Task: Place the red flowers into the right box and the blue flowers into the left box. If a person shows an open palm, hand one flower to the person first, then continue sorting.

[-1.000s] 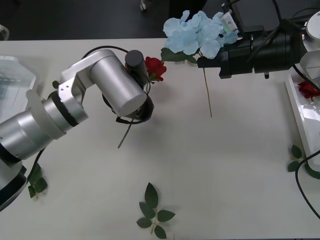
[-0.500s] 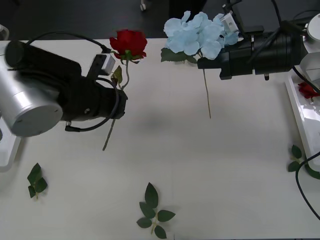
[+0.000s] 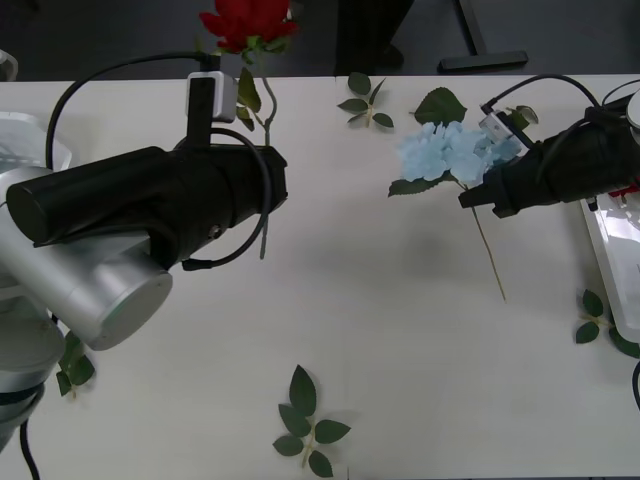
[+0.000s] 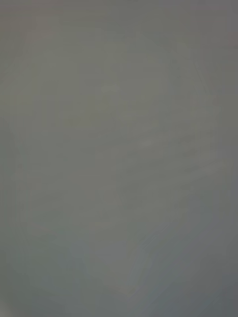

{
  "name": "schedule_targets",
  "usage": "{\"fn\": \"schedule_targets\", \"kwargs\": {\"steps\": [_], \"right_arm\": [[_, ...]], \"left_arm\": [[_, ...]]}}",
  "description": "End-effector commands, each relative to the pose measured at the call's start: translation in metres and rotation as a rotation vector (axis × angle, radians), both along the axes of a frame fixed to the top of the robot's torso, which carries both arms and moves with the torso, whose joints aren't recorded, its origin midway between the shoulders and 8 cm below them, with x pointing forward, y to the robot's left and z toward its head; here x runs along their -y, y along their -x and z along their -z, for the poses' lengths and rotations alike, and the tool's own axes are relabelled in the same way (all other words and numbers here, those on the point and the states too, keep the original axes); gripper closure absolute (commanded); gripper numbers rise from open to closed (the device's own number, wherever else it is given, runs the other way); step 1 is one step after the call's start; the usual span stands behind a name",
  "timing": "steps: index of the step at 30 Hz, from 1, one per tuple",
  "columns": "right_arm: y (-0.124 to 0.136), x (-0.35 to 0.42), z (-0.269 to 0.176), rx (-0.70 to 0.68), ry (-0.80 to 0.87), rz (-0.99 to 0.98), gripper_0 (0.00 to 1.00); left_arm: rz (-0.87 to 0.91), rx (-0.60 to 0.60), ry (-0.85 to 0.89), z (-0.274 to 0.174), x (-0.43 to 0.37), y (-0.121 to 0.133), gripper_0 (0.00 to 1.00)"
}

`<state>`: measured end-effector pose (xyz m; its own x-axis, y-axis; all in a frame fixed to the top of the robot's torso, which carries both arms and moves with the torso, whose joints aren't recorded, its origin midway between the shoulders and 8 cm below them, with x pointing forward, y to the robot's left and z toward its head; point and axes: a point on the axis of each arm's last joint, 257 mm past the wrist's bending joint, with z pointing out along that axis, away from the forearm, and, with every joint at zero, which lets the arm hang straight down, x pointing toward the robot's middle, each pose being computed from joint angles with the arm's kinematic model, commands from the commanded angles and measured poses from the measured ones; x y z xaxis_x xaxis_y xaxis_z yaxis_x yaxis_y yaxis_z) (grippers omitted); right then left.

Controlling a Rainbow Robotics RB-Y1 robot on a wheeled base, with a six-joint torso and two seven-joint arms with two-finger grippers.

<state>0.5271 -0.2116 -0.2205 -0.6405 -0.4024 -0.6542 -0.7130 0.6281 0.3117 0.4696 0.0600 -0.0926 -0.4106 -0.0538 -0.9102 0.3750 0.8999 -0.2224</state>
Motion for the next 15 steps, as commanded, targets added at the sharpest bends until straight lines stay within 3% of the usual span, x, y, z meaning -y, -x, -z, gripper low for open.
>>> {"fn": "schedule_targets", "kwargs": {"steps": [1,8,14,15], "right_arm": [[0.001,0.062,0.019,-0.118,0.107,0.177,1.00],[0.016,0.099,0.062,-0.239,0.199,0.282,1.00],[0.018,0.100,0.078,-0.235,0.242,0.275,1.00],[0.018,0.101,0.078,-0.233,0.243,0.275,0.91]], "left_arm": [[0.066,0.088,0.123,-0.037,0.062,0.002,1.00],[0.099,0.101,0.347,-0.063,0.114,0.015,1.00],[0.099,0.061,0.510,-0.087,0.142,0.027,1.00],[0.096,0.061,0.532,-0.091,0.146,0.029,1.00]]}}
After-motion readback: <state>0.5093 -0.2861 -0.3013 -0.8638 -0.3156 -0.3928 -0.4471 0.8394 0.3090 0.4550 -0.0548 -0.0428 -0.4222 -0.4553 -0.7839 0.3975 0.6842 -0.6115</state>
